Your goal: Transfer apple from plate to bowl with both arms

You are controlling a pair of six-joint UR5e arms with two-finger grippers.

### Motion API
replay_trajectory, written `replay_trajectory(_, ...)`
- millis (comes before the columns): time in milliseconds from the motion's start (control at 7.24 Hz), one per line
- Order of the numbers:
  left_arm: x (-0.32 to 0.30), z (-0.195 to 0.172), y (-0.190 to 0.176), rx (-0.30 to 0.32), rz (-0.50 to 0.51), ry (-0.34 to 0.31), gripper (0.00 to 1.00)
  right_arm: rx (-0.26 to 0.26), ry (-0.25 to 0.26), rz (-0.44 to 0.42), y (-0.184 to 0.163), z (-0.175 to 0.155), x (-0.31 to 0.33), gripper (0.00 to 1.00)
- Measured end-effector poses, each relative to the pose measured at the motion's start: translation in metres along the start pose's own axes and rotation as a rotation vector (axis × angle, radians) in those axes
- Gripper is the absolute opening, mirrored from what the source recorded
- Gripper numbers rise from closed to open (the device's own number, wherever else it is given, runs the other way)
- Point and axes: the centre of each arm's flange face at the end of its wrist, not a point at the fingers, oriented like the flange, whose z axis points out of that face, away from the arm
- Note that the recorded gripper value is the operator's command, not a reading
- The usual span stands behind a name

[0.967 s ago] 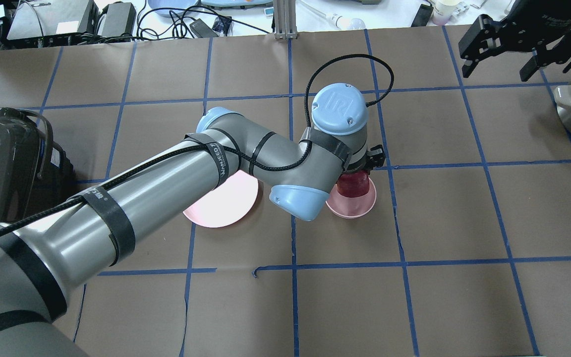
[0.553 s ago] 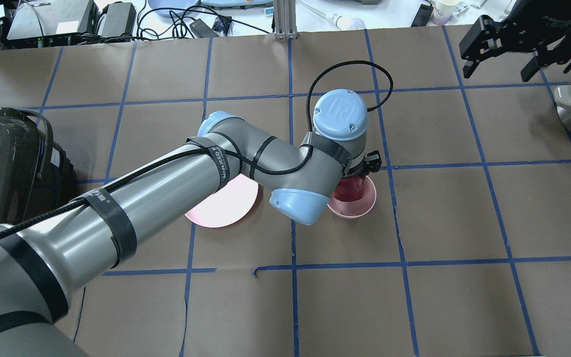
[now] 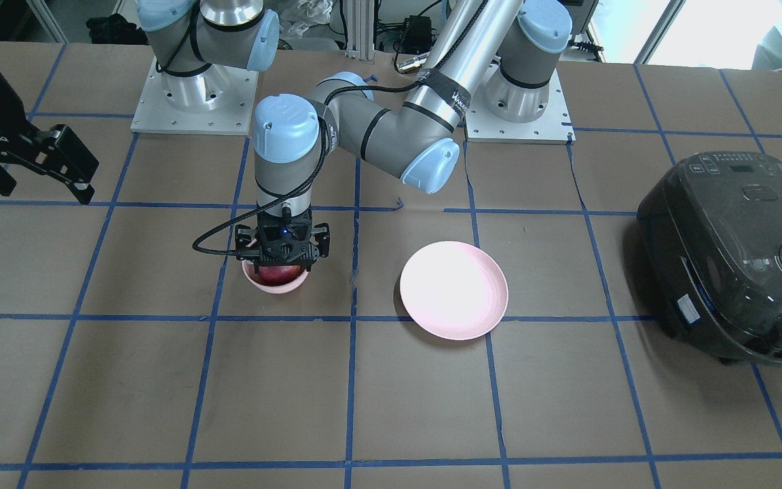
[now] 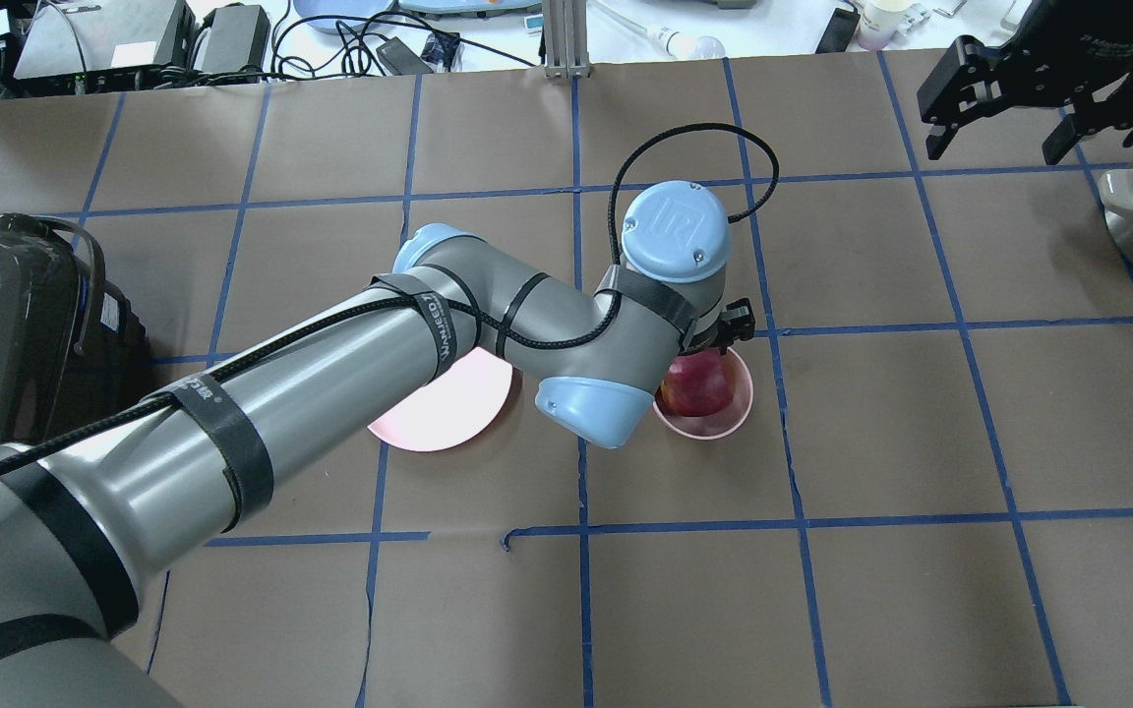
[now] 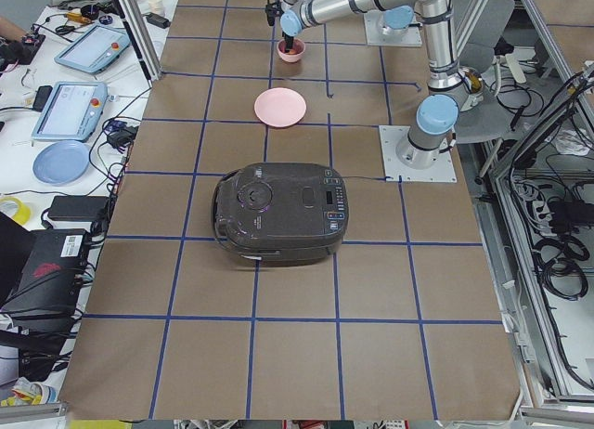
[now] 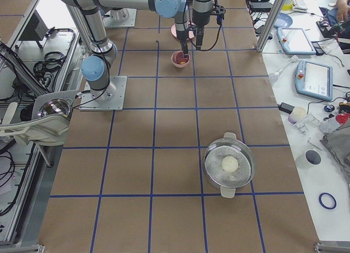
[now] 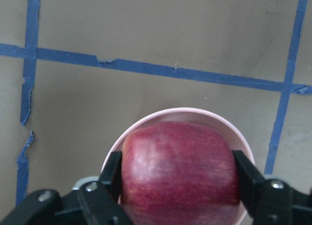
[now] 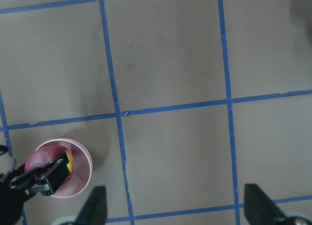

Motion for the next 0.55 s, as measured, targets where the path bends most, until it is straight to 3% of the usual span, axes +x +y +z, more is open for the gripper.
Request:
replay_trajectory(276,0.0,-0.008,-0.002,0.008,0.021,0.008,1.0,-0.001,0.001,0.0,0.0,0.0,0.0,1.0)
replay_trajectory(553,-0.019,-0.043,-0.031,0.056,0.079,0.029,1.0,-0.002,0.001,0.0,0.0,0.001,0.0,1.0)
